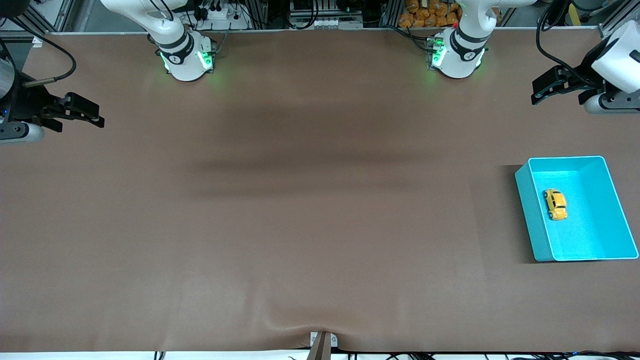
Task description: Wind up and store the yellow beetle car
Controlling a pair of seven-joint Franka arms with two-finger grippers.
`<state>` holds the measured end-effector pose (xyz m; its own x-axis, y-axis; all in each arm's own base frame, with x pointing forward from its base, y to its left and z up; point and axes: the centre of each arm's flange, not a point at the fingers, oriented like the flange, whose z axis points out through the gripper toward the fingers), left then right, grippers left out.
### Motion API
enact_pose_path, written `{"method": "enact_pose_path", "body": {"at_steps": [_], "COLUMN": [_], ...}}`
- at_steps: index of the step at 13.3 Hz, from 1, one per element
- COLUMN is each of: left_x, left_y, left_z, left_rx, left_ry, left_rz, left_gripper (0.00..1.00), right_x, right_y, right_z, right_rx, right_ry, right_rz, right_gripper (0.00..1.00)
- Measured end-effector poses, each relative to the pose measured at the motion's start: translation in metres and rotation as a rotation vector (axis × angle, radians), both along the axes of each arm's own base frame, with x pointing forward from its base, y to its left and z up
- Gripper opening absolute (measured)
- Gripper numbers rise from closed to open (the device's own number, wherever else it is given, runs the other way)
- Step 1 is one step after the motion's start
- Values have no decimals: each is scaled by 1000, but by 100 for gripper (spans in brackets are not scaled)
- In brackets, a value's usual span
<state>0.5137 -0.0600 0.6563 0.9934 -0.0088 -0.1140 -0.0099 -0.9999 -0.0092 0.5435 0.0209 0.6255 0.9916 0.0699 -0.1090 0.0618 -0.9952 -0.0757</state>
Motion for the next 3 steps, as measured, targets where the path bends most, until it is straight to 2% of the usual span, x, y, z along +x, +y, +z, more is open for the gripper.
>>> {"method": "enact_pose_path", "body": {"at_steps": [3], "left_x": [0], "left_y": [1], "left_z": [0], "left_rx": [0], "left_ry": [-1], "left_rz": [2], "left_gripper": [100], "right_x": [0], "right_y": [1], "right_z": [0], "right_rx": [4], "right_ry": [0], "right_rz": [0], "right_gripper": [100]}}
